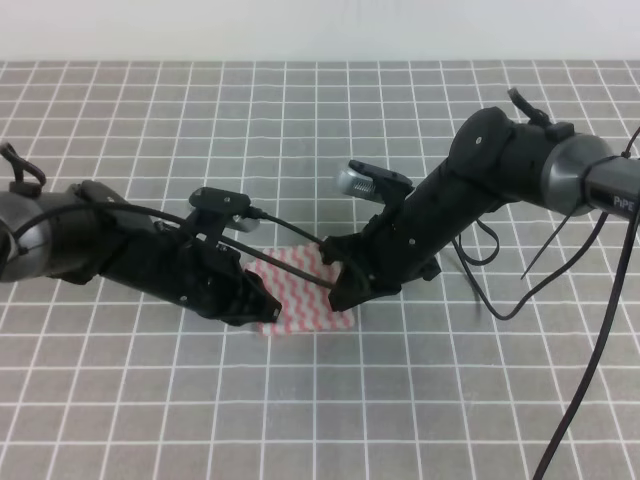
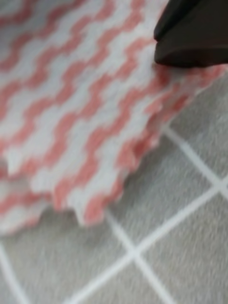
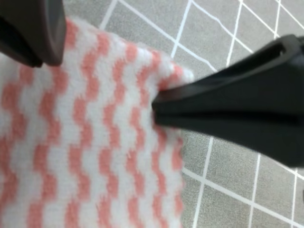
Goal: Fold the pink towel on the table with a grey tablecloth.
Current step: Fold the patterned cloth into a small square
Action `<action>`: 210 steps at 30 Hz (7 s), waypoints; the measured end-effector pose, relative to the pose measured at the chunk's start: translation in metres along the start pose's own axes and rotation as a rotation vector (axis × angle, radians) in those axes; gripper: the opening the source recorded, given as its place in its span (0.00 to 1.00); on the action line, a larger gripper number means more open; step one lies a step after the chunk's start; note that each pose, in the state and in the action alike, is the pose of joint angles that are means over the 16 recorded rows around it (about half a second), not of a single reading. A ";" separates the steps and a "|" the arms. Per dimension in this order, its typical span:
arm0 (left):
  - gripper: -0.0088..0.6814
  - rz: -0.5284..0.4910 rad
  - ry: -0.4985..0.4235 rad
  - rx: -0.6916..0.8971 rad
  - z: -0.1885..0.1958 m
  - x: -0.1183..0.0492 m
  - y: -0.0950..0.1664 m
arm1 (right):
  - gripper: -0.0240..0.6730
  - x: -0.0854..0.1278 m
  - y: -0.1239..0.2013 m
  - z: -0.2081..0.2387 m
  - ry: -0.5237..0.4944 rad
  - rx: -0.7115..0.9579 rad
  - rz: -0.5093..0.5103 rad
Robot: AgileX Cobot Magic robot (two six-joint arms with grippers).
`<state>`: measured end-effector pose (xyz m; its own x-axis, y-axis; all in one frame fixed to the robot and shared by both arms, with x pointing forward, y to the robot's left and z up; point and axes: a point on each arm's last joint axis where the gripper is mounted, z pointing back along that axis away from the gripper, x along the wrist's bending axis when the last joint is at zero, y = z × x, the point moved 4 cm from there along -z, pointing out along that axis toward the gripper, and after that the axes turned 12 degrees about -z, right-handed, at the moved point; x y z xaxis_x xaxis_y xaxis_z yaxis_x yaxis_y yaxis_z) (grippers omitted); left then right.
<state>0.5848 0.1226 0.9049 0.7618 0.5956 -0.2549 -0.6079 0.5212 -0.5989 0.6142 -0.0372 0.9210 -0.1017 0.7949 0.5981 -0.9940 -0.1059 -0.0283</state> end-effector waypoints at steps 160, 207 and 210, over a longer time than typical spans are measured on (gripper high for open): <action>0.01 -0.104 -0.788 -1.007 0.217 -0.124 0.183 | 0.01 -0.138 0.305 0.174 0.260 -1.466 0.275; 0.01 -0.137 -0.818 -0.871 0.205 -0.121 0.191 | 0.01 -0.149 0.307 0.158 0.300 -1.337 0.217; 0.01 -0.083 -0.849 -0.790 0.199 -0.114 0.200 | 0.01 -0.149 0.307 0.159 0.299 -1.337 0.216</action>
<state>0.3314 0.2808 0.9652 0.2155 0.9516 0.2192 -0.0257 0.2299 -0.9729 0.3301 -0.2828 0.9503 -0.0934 0.9506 0.2959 -0.2245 0.2694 -0.9365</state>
